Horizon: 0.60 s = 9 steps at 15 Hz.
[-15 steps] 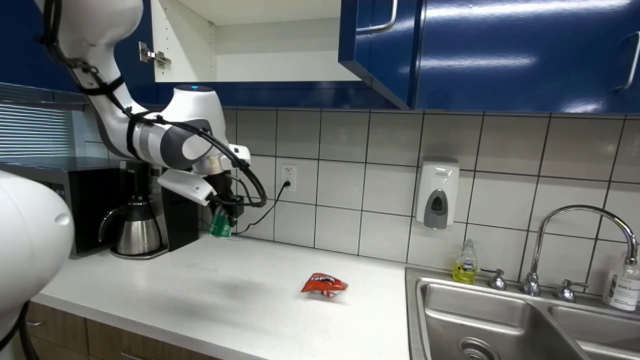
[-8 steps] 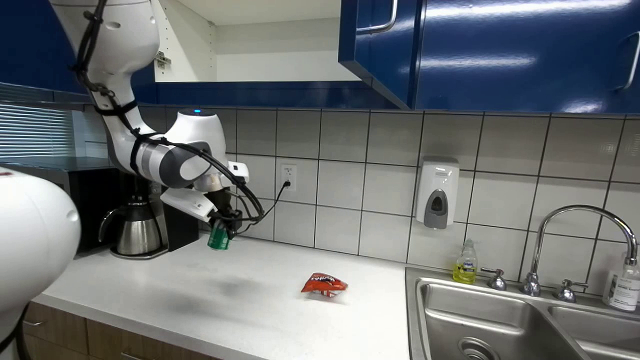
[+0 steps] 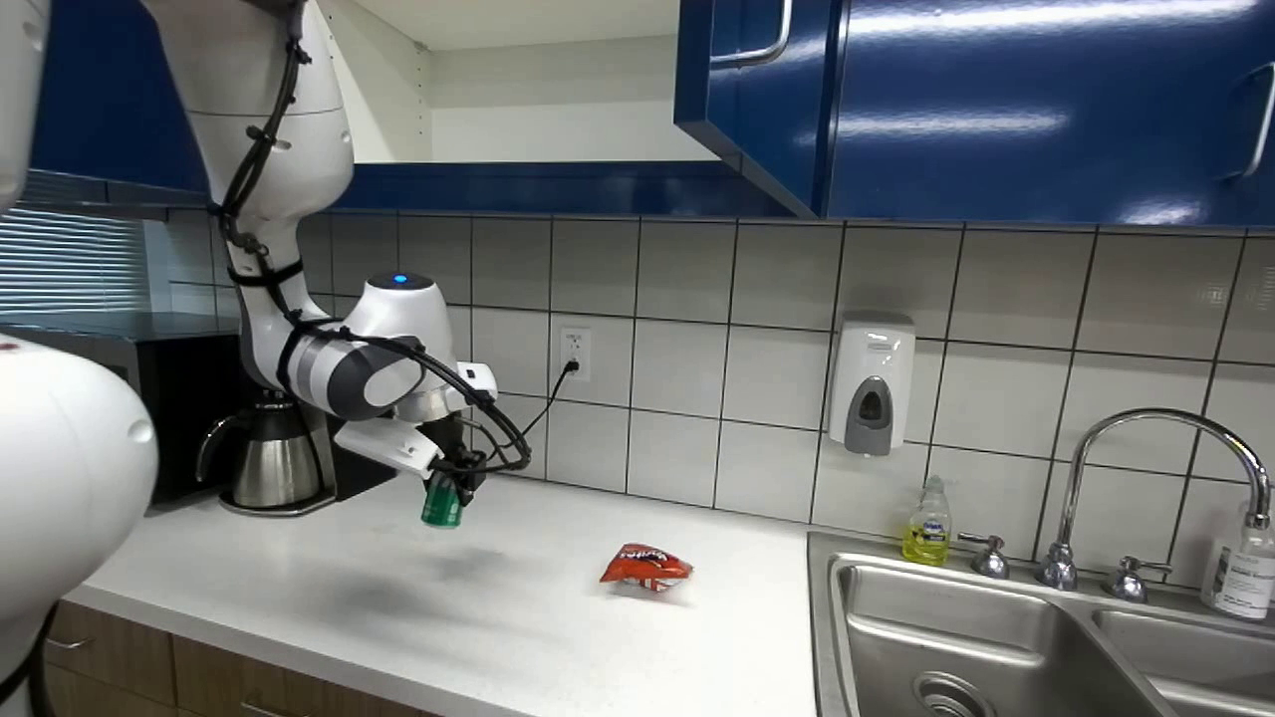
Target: Remove the can from the cupboard
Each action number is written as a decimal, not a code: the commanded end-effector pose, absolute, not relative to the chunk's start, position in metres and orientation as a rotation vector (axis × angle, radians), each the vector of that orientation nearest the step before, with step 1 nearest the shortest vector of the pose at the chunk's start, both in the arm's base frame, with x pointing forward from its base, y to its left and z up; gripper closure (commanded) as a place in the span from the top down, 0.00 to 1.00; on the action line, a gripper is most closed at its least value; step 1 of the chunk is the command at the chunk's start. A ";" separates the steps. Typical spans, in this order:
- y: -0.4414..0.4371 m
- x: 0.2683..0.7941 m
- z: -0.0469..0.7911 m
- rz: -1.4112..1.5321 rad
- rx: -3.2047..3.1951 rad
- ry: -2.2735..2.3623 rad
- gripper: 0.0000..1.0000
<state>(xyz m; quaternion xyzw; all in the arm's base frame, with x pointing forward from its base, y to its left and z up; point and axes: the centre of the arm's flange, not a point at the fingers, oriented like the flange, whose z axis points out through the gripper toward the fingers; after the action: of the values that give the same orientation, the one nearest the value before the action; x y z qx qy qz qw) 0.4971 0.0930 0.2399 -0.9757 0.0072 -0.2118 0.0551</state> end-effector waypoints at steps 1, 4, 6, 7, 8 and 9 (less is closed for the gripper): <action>0.085 0.522 0.206 -0.715 -2.943 -0.027 0.39; 0.084 0.529 0.182 -0.743 -2.933 -0.023 0.39; 0.082 0.533 0.166 -0.750 -2.928 -0.018 0.39; 0.081 0.535 0.158 -0.754 -2.927 -0.020 0.39; 0.080 0.536 0.151 -0.761 -2.928 -0.025 0.39; 0.079 0.537 0.145 -0.767 -2.928 -0.031 0.39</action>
<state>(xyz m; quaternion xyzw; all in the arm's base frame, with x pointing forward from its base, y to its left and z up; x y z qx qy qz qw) 0.5255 0.0870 0.1630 -0.9707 0.0015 -0.2342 0.0543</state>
